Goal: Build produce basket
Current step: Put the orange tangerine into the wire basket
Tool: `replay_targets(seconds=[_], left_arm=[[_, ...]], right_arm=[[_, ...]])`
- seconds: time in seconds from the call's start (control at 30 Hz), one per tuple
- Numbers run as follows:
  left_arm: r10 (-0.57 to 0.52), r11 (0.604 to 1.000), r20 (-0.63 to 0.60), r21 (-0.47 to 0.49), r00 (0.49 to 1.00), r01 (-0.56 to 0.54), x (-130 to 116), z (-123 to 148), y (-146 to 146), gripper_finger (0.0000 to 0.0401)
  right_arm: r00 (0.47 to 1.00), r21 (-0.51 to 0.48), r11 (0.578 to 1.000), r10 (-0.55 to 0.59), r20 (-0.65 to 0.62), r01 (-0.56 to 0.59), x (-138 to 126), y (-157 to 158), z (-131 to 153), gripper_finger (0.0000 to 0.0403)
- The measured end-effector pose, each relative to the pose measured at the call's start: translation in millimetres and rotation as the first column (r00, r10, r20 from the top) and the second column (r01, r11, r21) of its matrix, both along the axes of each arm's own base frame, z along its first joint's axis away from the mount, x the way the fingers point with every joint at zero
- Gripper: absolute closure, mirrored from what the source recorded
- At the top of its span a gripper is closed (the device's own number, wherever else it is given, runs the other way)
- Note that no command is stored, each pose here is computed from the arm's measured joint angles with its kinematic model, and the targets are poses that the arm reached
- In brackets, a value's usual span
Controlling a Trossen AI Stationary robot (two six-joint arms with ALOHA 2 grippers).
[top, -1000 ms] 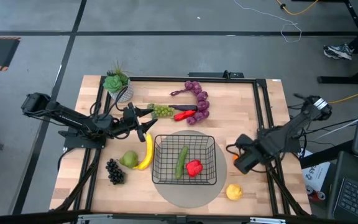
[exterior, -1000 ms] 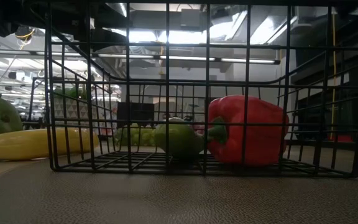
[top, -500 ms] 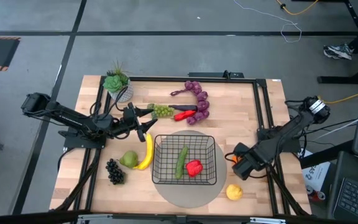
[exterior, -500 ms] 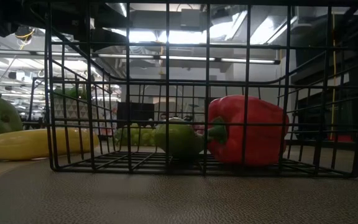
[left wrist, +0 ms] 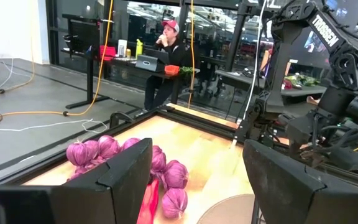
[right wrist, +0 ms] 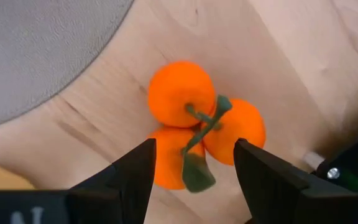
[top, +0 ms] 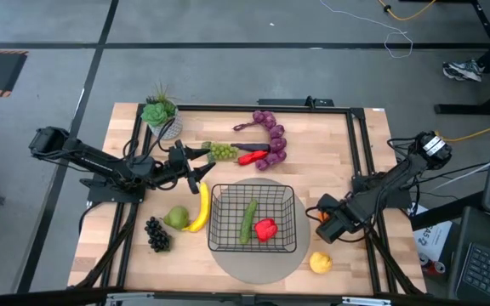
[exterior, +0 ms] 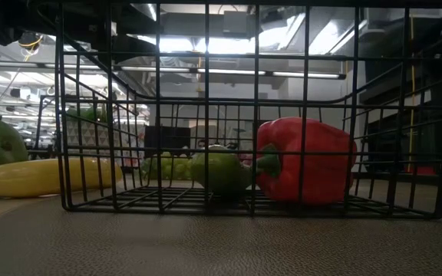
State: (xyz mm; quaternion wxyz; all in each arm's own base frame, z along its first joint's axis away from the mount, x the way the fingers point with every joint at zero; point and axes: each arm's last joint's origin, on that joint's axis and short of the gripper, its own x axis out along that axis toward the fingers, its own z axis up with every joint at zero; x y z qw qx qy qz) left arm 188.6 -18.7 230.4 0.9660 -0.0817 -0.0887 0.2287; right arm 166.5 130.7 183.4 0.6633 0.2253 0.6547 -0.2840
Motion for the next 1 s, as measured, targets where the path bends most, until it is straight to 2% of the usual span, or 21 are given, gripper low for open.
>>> replay_targets(seconds=[0.17, 0.47, 0.6, 0.73, 1.0], left_arm=[[0.000, 1.000, 0.000, 0.000, 1.000, 0.000, 0.0, 0.0, 0.0, 0.0154], [-0.001, 1.000, 0.002, -0.003, 1.000, 0.001, 0.0, 0.0, 0.0, 0.0154], [-0.001, 1.000, 0.003, -0.005, 1.000, 0.001, 0.0, 0.0, 0.0, 0.0154], [-0.001, 1.000, 0.003, -0.005, 1.000, 0.001, 0.0, 0.0, 0.0, 0.0154], [-0.001, 1.000, 0.003, -0.005, 1.000, 0.001, 0.0, 0.0, 0.0, 0.0154]], right_arm=[[1.000, -0.035, 0.999, 0.002, 0.030, -0.001, 1.0, -1.0, 0.1, 0.0187], [0.999, -0.037, 0.999, 0.000, 0.051, 0.002, 2.6, -0.6, 0.2, 0.0187], [0.996, -0.052, 0.997, -0.048, 0.072, 0.051, 3.1, -1.2, 0.3, 0.0192], [0.996, -0.054, 0.997, -0.049, 0.074, 0.053, 3.1, -1.2, 0.3, 0.0218], [0.995, -0.054, 0.997, -0.048, 0.089, 0.053, 4.2, -0.7, 0.3, 0.0303]])
